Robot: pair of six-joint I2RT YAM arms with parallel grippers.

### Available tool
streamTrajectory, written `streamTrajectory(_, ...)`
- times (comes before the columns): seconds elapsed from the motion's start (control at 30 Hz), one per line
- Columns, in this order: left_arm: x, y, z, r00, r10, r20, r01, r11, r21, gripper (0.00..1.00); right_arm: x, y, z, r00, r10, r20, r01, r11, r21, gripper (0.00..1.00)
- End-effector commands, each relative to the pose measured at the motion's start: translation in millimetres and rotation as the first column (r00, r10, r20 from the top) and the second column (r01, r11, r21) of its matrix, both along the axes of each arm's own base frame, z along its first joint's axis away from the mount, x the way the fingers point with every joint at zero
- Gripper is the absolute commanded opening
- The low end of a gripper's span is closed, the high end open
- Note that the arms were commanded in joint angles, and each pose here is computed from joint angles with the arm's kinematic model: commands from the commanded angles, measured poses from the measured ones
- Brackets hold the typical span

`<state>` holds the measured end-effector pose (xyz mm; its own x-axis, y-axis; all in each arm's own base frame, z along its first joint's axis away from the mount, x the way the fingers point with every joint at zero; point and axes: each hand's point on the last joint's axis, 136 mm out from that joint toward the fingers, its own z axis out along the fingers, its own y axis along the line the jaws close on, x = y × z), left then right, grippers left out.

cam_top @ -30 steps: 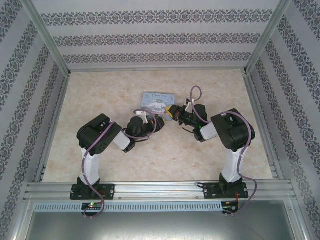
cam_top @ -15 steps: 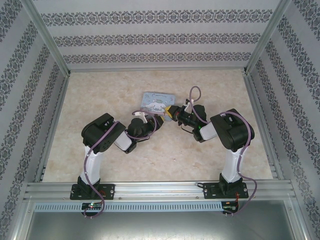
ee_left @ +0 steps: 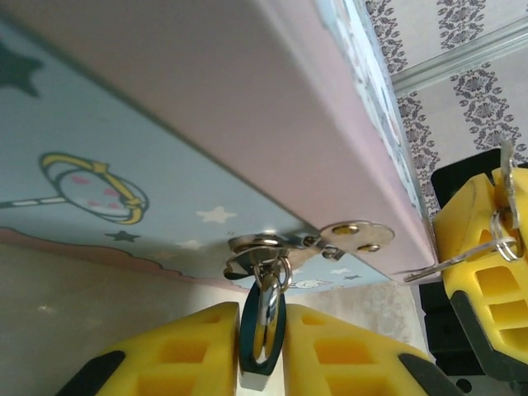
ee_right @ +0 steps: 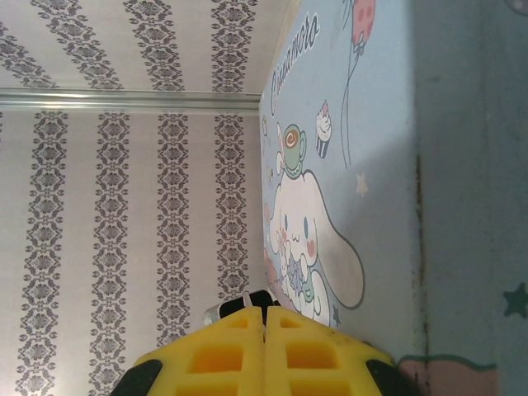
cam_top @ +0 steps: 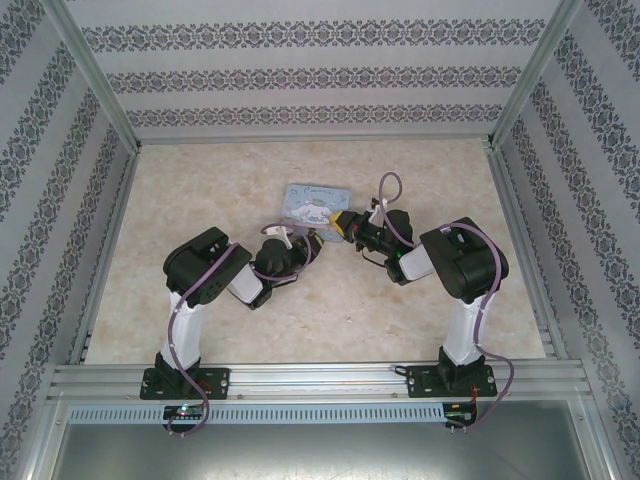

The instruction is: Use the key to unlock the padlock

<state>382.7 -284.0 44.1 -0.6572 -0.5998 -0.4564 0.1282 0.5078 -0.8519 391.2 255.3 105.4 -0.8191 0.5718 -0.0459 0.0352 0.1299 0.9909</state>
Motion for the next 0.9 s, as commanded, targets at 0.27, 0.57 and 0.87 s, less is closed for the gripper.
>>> streamTrajectory(0.27,-8.2,-4.0,-4.7,0.997,-0.013,-0.077,0.011,0.999,-0.031,0.0,-19.9,-3.9,21.7,0.999,0.033,0.036,-0.033,0.999,-0.012,0.0)
streamTrajectory(0.57,-12.1,-9.1,15.3,0.988,-0.045,-0.147,0.022,0.988,-0.152,0.0,-76.6,-16.5,4.9,0.997,0.076,0.005,-0.076,0.996,-0.048,0.0)
streamTrajectory(0.87,-15.5,-14.6,36.3,0.979,-0.08,-0.186,0.019,0.952,-0.306,0.0,-111.9,-18.3,-29.2,0.996,0.045,-0.072,-0.051,0.994,-0.092,0.0)
